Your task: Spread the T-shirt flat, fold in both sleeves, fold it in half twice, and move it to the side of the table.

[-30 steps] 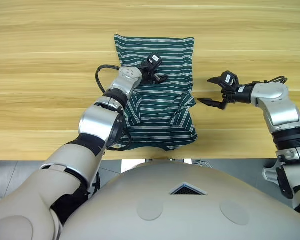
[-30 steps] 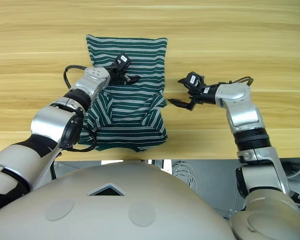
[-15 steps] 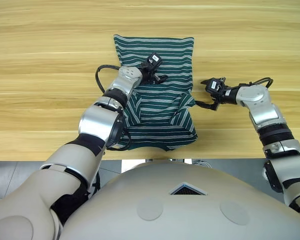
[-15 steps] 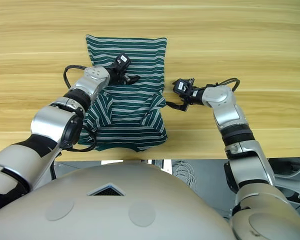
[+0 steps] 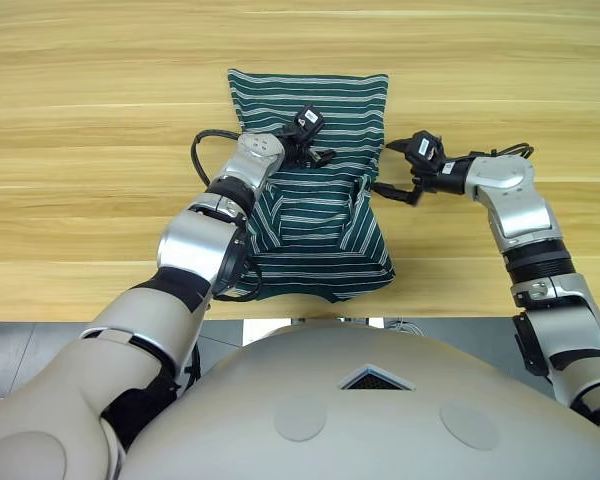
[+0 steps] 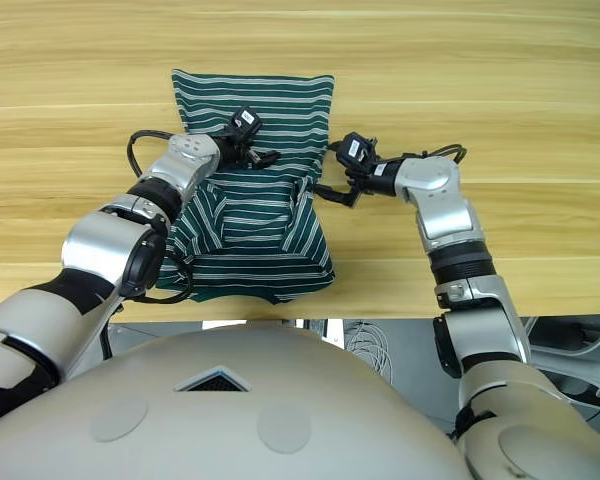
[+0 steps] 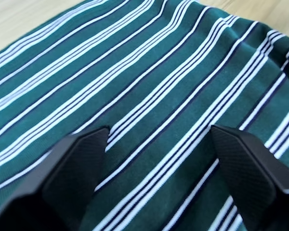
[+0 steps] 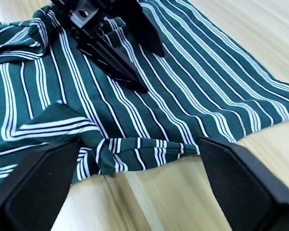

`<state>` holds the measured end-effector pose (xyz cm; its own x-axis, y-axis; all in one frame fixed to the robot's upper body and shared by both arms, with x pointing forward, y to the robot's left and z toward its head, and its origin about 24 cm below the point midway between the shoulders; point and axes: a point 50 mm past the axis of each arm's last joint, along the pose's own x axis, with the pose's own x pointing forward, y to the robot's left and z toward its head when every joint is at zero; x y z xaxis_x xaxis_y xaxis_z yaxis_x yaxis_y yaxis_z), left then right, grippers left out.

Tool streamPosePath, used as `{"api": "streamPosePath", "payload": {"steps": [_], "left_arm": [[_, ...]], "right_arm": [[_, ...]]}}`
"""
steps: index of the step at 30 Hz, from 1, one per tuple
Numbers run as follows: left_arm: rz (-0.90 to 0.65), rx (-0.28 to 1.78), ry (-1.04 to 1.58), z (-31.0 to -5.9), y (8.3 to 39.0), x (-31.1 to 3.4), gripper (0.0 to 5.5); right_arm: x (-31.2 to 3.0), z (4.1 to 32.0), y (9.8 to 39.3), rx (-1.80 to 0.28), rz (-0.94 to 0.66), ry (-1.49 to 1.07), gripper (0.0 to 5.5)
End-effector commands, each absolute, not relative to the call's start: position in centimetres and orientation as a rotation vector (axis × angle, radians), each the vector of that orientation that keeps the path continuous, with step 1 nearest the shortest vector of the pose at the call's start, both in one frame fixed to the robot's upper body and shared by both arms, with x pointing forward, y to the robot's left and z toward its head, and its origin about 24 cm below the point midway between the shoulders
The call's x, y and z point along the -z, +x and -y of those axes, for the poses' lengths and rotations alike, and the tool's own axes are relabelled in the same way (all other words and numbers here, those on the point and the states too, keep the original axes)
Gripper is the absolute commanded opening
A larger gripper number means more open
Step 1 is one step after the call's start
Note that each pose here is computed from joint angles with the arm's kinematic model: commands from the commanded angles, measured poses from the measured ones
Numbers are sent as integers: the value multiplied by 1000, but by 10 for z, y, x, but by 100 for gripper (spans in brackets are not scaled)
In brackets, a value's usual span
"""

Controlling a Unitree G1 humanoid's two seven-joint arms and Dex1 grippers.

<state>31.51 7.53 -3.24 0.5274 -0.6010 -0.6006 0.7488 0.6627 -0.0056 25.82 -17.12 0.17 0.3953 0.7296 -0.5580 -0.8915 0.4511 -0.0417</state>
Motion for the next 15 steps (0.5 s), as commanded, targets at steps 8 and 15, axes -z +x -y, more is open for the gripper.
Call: {"api": "streamPosePath", "payload": {"steps": [8,15], "left_arm": [[-579,779,241,-84,326,22,380],[-370,681,123,-104,362,-29,380]], "right_arm": [[22,150,259,-997,-564,-396,445],[22,156,266,-965,-569,-445,445]]}}
